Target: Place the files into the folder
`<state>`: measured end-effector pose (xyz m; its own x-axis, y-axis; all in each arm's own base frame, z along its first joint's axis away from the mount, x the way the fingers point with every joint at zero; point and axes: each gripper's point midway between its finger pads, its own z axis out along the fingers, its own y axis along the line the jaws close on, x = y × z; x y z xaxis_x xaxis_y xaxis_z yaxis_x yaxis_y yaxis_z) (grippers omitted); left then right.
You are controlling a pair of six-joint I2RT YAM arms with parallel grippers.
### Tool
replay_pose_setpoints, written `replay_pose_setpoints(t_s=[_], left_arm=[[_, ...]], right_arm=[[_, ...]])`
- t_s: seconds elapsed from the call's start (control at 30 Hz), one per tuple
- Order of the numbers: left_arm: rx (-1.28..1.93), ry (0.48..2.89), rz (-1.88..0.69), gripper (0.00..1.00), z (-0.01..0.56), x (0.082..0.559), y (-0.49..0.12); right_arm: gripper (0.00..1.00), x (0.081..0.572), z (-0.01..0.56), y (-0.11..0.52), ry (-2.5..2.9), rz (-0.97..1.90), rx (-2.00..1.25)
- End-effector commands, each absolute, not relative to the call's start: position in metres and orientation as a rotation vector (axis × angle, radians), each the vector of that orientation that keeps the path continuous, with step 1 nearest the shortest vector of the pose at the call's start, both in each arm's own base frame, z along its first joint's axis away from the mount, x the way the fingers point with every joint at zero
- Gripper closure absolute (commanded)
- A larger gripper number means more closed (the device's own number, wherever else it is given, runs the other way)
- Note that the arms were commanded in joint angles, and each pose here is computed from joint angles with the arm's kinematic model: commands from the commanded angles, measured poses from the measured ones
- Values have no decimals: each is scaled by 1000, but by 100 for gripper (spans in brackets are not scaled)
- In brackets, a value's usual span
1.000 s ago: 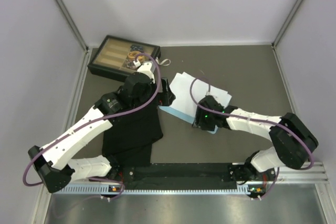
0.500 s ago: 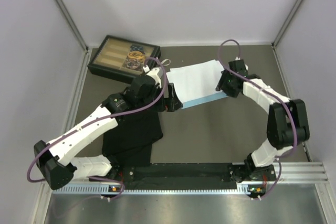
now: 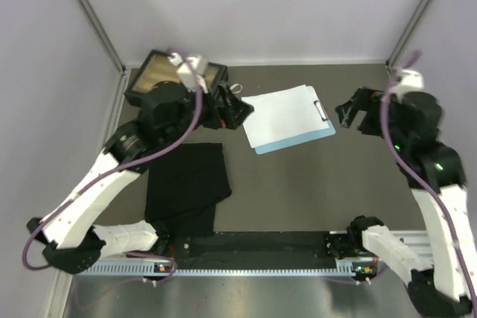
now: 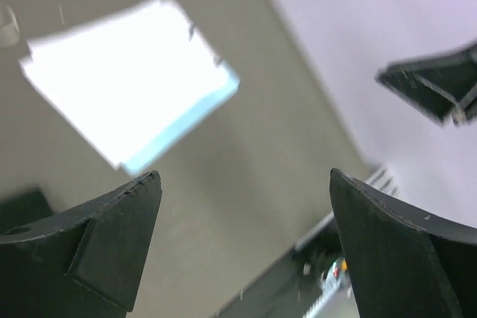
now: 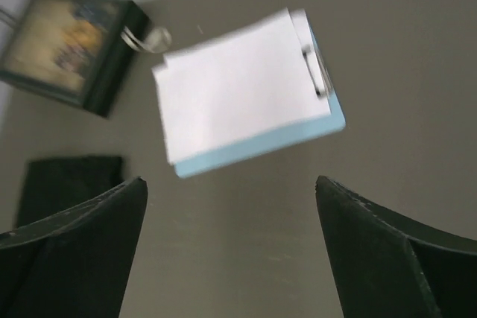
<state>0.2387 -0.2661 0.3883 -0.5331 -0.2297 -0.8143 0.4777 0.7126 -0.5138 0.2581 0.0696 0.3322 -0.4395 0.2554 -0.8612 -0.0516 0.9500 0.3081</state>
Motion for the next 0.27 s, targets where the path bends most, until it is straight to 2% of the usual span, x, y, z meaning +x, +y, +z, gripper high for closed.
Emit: replay_pose_setpoints(t_s=[0.0,0.1,0.23], left_arm=[[124,1486,-934,1,520,206,-200],[51,1299,-938,1,561,177,-154],[-89,1140,-901,1,590,155,-100]], right_arm=[[1,202,430,55,1709,377,89],[1,176,472,50,1533,410,81],[1,171,488,38,1527,381,149]])
